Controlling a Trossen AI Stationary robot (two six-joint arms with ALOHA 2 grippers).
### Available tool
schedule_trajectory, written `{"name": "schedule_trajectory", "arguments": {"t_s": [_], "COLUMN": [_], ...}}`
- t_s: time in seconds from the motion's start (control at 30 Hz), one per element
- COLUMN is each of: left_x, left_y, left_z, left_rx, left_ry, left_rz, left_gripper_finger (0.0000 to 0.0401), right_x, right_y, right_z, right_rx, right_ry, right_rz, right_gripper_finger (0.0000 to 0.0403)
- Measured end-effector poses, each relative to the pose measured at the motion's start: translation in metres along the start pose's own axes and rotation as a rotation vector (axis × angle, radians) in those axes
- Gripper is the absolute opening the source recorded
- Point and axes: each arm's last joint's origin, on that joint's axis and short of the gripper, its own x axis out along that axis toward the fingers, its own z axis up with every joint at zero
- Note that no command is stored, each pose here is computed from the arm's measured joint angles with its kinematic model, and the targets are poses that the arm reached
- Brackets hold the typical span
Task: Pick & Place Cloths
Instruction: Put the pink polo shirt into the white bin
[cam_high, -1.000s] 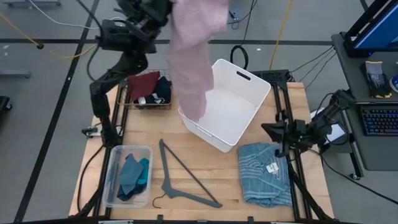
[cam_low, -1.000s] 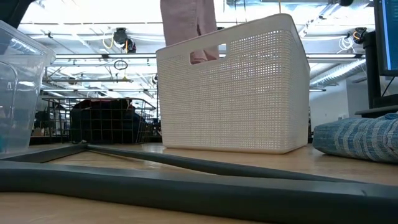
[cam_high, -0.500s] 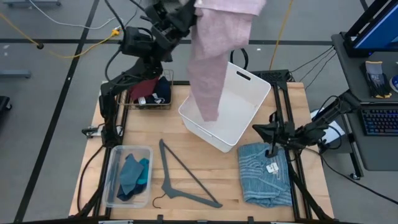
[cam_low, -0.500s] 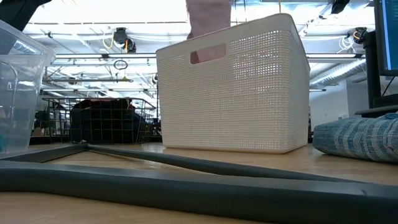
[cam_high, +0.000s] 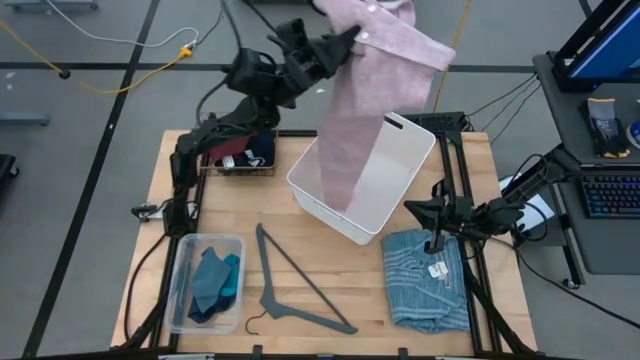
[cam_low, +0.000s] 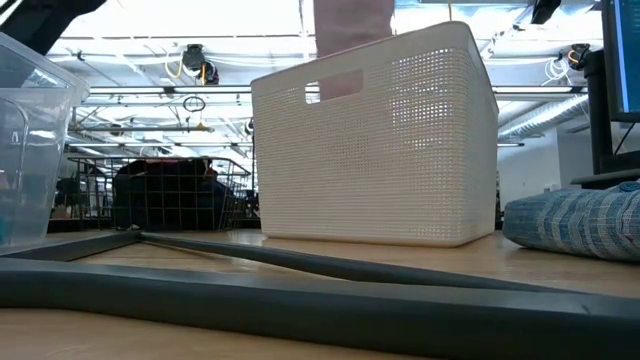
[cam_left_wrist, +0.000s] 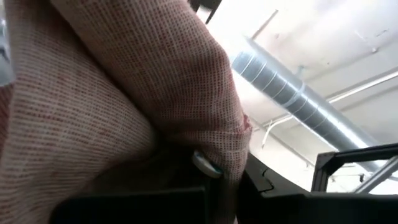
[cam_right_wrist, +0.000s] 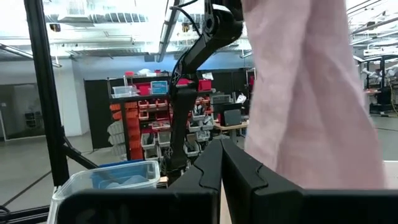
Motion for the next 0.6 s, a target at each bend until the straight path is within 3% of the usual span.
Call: {"name": "schedule_trajectory", "arguments": {"t_s": [0.2,0.4,0.6], "left_x": [0.0,-0.004,-0.015], "left_y": [0.019,0.036,0.063], "left_z": [-0.018,-0.016,-0.015], "left_rx": [-0.074,-0.128,-0.242], "left_ry": [0.069,0.138,0.394], "left_rz": [0.0,-0.006,0.1], "left_gripper_finger": [0.0018,0.0018,0.0018], "right_x": [0.0,0.0,0.0], "right_y": [0.0,0.0,0.0], "right_z": [-0.001,-0.001,-0.001], "right_rx": [-0.004,0.004,0.005], "right_ry": [0.005,0.011,0.011], "right_rz": [0.001,0.002,0.002], "right_gripper_finger": [0.0,0.0,0.0]}}
